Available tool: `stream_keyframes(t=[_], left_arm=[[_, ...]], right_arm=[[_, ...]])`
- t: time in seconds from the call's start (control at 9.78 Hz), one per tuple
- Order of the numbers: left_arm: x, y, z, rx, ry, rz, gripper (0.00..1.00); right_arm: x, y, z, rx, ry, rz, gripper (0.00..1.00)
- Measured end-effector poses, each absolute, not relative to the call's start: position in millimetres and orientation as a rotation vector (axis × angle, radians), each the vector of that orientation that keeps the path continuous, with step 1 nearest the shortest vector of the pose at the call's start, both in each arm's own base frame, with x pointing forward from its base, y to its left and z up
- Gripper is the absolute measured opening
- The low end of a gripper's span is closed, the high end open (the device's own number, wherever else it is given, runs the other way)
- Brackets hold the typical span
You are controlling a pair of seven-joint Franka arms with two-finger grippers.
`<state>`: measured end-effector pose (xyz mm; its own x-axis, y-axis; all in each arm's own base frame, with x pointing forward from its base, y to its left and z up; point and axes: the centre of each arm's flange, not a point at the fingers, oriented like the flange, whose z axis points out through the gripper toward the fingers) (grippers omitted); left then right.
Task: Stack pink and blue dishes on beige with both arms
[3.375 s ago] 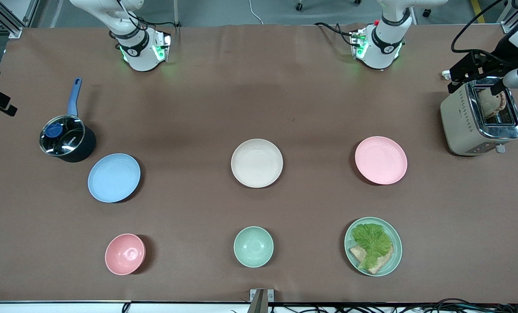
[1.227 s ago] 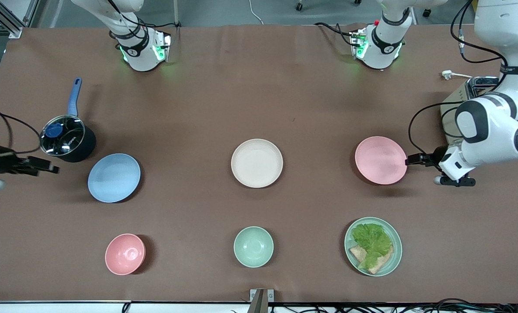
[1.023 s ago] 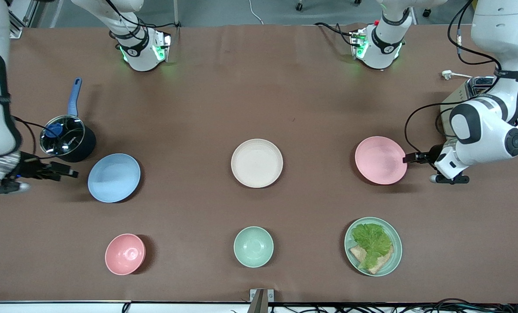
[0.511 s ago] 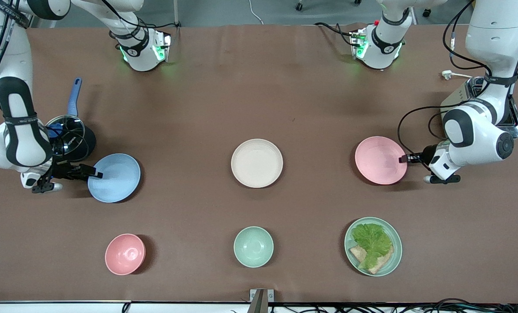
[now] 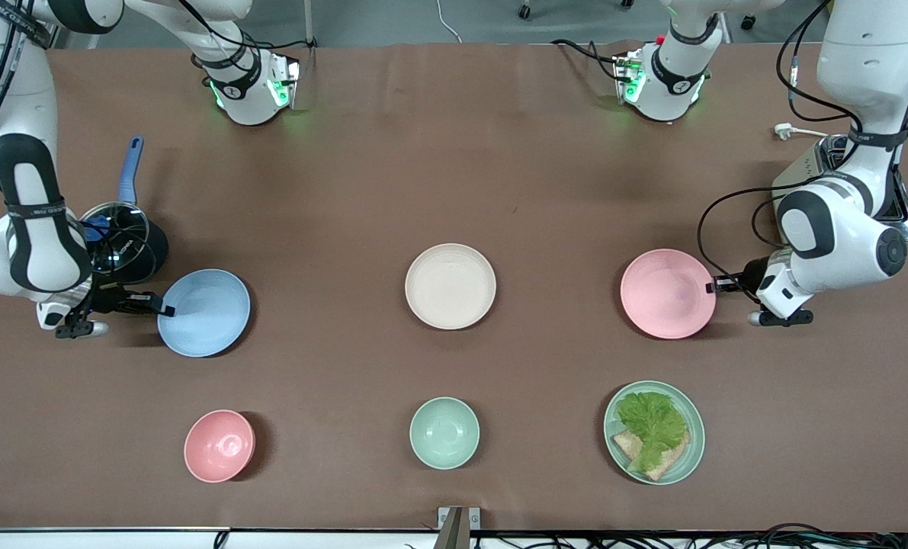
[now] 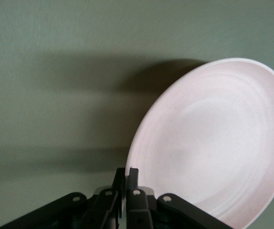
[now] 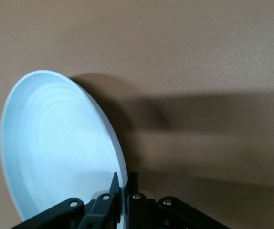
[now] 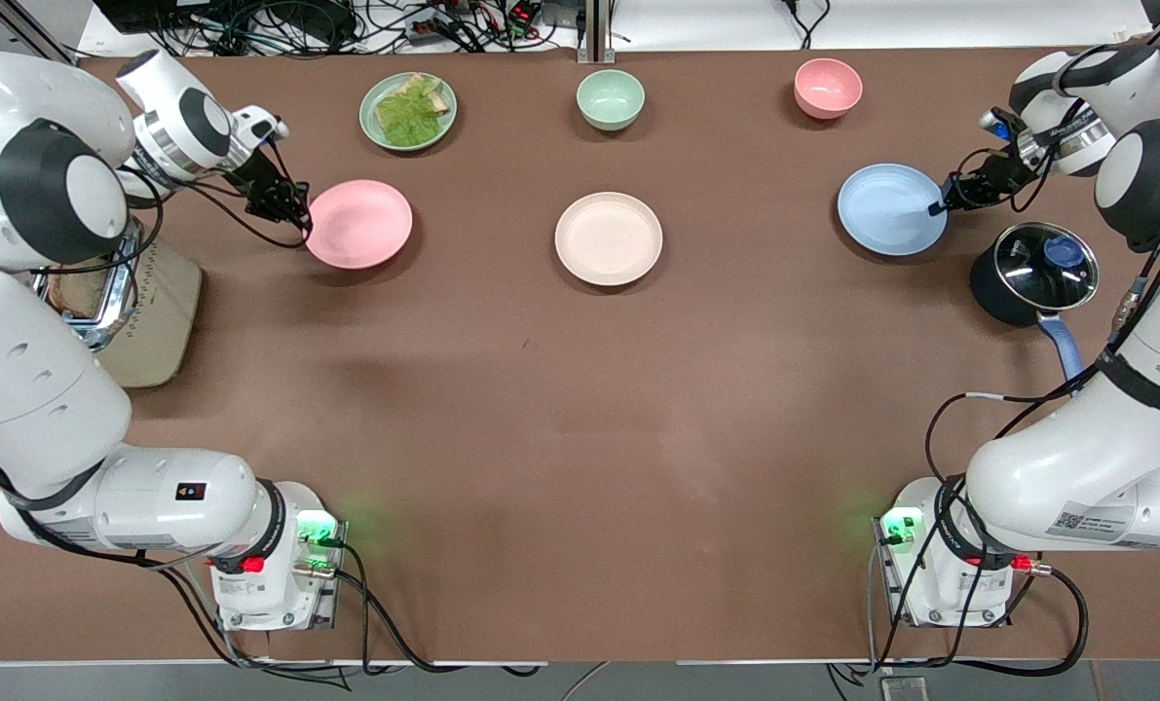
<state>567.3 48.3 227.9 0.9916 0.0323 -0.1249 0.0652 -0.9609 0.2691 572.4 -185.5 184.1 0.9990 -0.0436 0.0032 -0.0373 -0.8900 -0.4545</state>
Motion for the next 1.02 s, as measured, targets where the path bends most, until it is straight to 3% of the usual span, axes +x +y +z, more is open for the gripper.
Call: stream_keyframes(t=[0.41,0.61,1.02], left_arm=[[565.9,-96.8,319.0,2.796,-0.049,-0.079,0.04],[541.2,-203.2,311.9,2.778,-0.011,-0.073,0.04],[492.7,-337.6,259.9,2.885,0.079,-0.107,0.04]], right_arm=[[626.2,-175.9,290.3,-2.678,0.159,0.178,0.07],[646.4,-136.9,336.3,-2.672,0.253,0.233,0.07],[657.1,20.6,353.1,-2.636,0.408,0.264,0.07]])
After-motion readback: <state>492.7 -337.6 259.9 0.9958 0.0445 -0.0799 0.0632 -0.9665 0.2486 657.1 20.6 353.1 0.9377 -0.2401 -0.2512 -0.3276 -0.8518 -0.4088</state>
